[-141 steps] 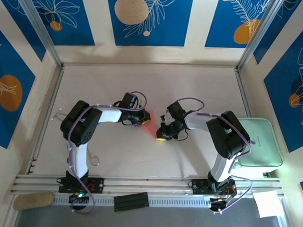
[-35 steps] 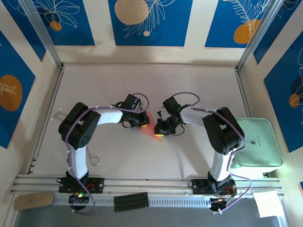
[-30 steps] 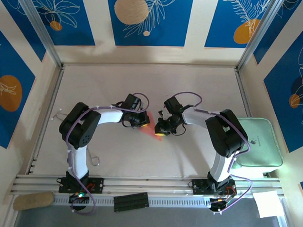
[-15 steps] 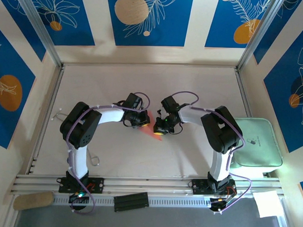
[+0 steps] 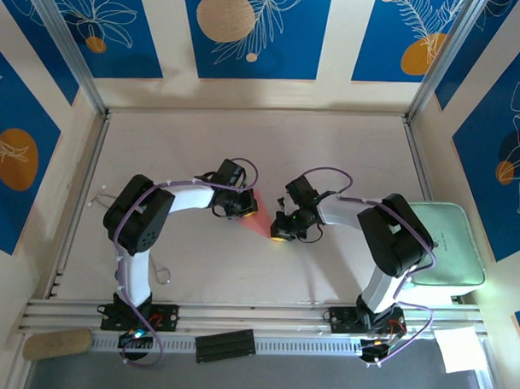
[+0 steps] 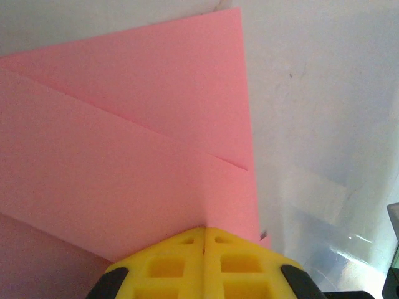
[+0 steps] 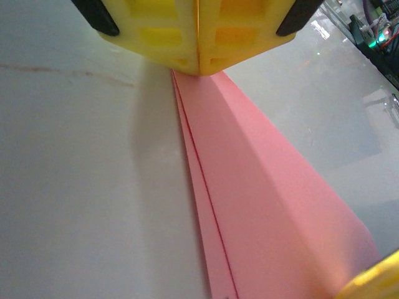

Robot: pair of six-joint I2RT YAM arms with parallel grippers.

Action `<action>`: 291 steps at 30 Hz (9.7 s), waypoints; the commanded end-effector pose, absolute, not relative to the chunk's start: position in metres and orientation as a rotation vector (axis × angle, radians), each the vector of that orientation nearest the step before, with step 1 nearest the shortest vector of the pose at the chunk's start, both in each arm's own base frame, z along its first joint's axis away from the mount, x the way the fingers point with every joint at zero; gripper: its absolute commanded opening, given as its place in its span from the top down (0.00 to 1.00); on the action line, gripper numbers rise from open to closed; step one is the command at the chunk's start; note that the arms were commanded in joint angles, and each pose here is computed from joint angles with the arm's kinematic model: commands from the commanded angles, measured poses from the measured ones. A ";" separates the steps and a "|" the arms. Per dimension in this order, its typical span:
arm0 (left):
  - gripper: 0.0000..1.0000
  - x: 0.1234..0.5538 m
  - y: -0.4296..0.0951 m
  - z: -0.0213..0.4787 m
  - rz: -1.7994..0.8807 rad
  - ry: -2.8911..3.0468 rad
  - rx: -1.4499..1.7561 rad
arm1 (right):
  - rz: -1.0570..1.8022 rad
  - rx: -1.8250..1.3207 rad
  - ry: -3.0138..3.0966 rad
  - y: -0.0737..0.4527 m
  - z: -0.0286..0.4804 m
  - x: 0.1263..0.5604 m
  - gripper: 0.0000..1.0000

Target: Fold a paper plane with a square sheet of paper (pick it up from the middle)

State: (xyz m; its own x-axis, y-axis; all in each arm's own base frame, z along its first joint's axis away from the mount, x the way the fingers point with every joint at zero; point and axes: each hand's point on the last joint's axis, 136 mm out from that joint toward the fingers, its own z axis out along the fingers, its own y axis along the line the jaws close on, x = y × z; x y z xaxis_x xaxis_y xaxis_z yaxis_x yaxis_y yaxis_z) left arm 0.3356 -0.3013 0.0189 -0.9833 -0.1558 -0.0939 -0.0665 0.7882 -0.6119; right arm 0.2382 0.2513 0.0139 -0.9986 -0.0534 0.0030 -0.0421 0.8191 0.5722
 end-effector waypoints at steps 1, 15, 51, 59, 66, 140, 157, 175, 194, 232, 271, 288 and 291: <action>0.99 0.308 -0.260 -0.037 -0.651 3.023 -0.302 | -0.775 -0.020 -2.893 0.226 -0.002 0.202 0.91; 0.99 0.311 -0.271 -0.027 -0.745 2.991 -0.255 | -0.955 0.033 -2.981 0.243 0.042 0.234 0.91; 0.66 0.350 -0.278 0.091 -0.996 2.644 -0.301 | -1.108 0.058 -3.115 0.261 0.066 0.288 0.71; 0.47 0.339 -0.235 0.087 -0.970 2.570 -0.506 | -1.144 0.228 -3.062 0.281 0.059 0.310 0.64; 0.41 0.329 -0.224 0.085 -0.990 2.557 -0.571 | -1.199 0.373 -3.003 0.295 0.053 0.313 0.62; 0.68 0.324 -0.300 0.194 -1.688 2.105 -0.183 | -2.038 -0.058 -2.534 0.295 0.192 0.332 0.87; 0.80 0.327 -0.296 0.190 -1.680 2.102 -0.227 | -2.006 -0.086 -2.547 0.293 0.181 0.332 0.83; 0.88 0.330 -0.273 0.155 -1.353 2.323 -0.205 | -1.716 -0.206 -2.980 0.247 0.177 0.341 0.58; 0.87 0.368 -0.181 0.124 0.552 2.555 0.387 | -1.136 -0.556 -3.411 0.153 0.158 0.340 0.47; 0.60 0.310 -0.328 0.070 -0.142 2.795 0.373 | -1.150 -0.831 -3.300 0.124 0.136 0.331 0.48; 0.39 0.355 -0.208 0.089 -0.339 2.560 0.256 | -1.123 -0.637 -3.215 0.173 0.113 0.337 0.47; 0.93 0.363 -0.233 0.120 -0.052 2.397 0.557 | -1.108 -0.667 -3.235 0.165 0.115 0.335 0.47; 0.93 0.359 -0.242 0.130 0.053 2.348 0.602 | -1.100 -0.711 -3.256 0.157 0.119 0.335 0.47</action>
State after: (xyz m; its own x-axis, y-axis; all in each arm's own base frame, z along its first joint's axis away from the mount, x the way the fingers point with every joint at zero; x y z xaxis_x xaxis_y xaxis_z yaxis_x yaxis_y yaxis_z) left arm 0.3575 -0.2447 0.1031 -0.7051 0.3715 -0.6041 0.4203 0.9050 0.0659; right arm 0.3353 0.1642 0.1070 -0.8710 0.4529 -0.1904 0.2459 0.7373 0.6292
